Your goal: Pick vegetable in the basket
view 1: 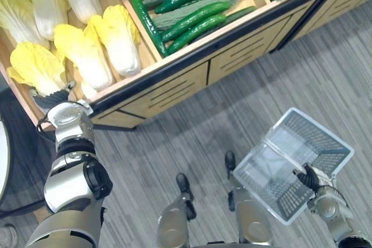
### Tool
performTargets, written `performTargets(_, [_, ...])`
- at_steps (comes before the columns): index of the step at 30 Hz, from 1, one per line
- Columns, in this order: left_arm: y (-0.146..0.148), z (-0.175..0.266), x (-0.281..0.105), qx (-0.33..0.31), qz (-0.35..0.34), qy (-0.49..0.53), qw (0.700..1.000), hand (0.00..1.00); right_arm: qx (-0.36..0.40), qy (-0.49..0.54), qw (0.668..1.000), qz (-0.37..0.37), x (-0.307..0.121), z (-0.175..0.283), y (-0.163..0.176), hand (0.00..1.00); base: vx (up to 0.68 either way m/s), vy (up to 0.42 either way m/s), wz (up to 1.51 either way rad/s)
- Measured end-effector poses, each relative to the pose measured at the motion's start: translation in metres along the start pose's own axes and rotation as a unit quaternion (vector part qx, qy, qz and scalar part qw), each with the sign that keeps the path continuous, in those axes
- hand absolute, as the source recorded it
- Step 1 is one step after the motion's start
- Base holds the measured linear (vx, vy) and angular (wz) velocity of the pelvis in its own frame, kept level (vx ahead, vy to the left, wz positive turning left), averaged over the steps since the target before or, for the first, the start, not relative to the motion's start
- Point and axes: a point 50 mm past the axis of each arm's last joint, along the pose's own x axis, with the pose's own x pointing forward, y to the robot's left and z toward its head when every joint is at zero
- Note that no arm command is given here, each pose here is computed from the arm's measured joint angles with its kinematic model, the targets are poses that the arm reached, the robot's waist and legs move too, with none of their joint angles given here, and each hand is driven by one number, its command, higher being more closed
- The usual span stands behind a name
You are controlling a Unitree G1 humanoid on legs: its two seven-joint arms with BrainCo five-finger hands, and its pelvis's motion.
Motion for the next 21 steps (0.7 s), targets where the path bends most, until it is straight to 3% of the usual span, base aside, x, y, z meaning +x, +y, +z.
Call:
performTargets(4, [0.002, 0.006, 0.003, -0.096, 0.011, 0.026, 0.995, 0.0, 0.007, 0.001, 1.0, 0.0, 0.0, 0.0, 0.0, 1.0, 0.0, -0.008, -0.01])
performTargets(5, [0.005, 0.006, 0.004, -0.111, 0.016, 0.03, 0.993, 1.0, 0.01, 0.001, 1.0, 0.001, 0.0, 0.0, 0.0, 1.0, 0.0, 0.0, 0.0])
performTargets(11, [0.011, 0.006, 0.006, -0.161, 0.03, 0.049, 0.985, 1.0, 0.013, -0.001, 1.0, 0.005, 0.0, 0.001, 0.002, 1.0, 0.0, -0.006, -0.01])
performTargets(18, [0.012, 0.006, 0.007, -0.17, 0.029, 0.051, 0.984, 1.0, 0.012, -0.021, 1.0, 0.014, 0.001, 0.011, 0.004, 1.0, 0.0, -0.025, 0.0])
performTargets(19, [0.012, 0.006, 0.007, -0.17, 0.027, 0.051, 0.984, 0.0, 0.012, -0.023, 1.0, 0.013, 0.002, 0.012, 0.004, 1.0, 0.0, -0.039, -0.03])
performTargets(21, [0.012, 0.007, 0.007, -0.171, 0.025, 0.05, 0.984, 0.0, 0.012, -0.023, 1.0, 0.014, 0.002, 0.012, 0.004, 1.0, 0.0, -0.038, -0.04])
